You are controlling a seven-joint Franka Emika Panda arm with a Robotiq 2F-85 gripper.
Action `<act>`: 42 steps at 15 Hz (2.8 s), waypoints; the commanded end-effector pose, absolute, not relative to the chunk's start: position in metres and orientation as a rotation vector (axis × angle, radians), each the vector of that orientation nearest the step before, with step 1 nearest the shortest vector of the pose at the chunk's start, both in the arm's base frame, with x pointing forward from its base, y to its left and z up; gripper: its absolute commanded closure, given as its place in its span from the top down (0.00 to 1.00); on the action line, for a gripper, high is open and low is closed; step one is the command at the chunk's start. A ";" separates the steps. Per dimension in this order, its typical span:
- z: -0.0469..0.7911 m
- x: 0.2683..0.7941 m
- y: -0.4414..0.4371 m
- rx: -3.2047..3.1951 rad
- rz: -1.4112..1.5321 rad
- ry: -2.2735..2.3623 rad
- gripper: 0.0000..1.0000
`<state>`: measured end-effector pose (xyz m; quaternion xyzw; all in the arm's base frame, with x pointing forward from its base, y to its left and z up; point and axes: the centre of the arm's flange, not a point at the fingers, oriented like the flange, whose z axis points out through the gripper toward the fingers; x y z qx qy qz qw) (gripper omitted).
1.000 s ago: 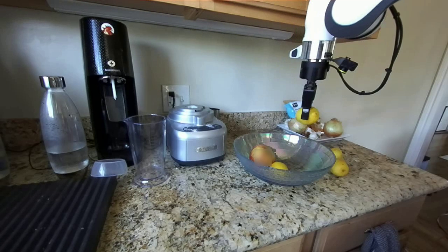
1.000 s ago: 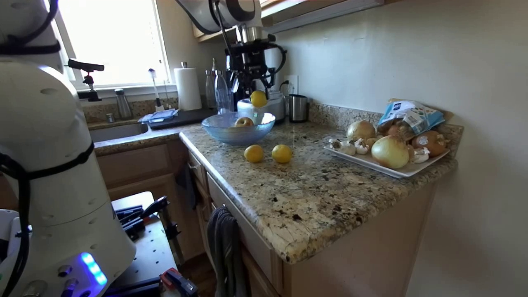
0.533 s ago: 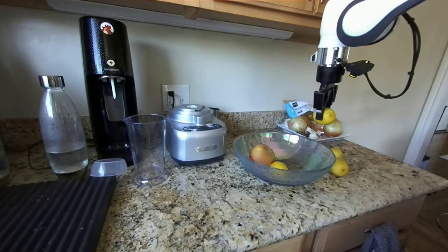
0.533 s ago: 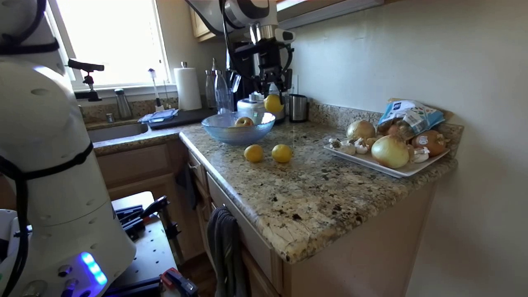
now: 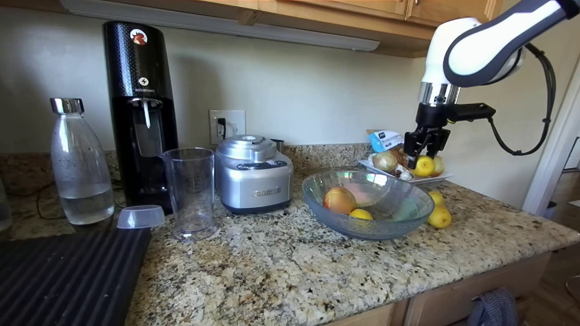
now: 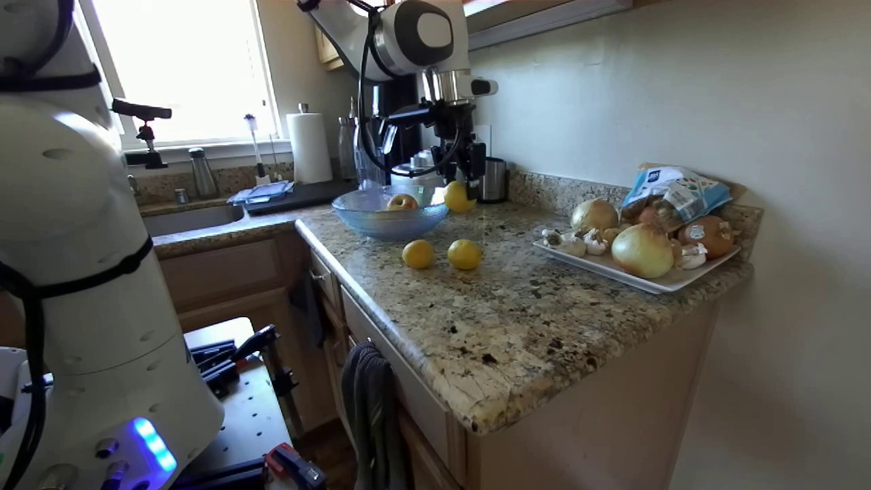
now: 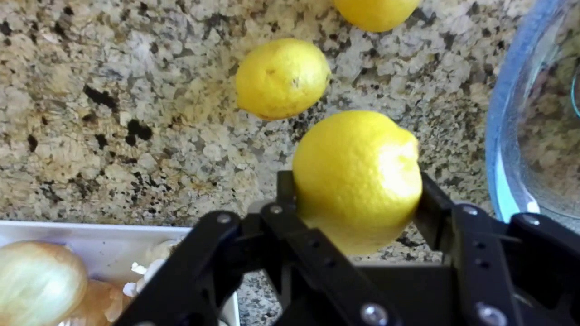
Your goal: Remove the fruits from the glass bowl
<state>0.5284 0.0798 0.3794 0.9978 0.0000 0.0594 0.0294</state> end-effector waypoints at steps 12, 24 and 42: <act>0.298 0.539 0.098 3.052 0.393 -0.356 0.97; 0.403 0.508 0.133 2.983 0.724 -0.188 1.00; 0.381 0.446 0.274 3.223 0.159 0.184 1.00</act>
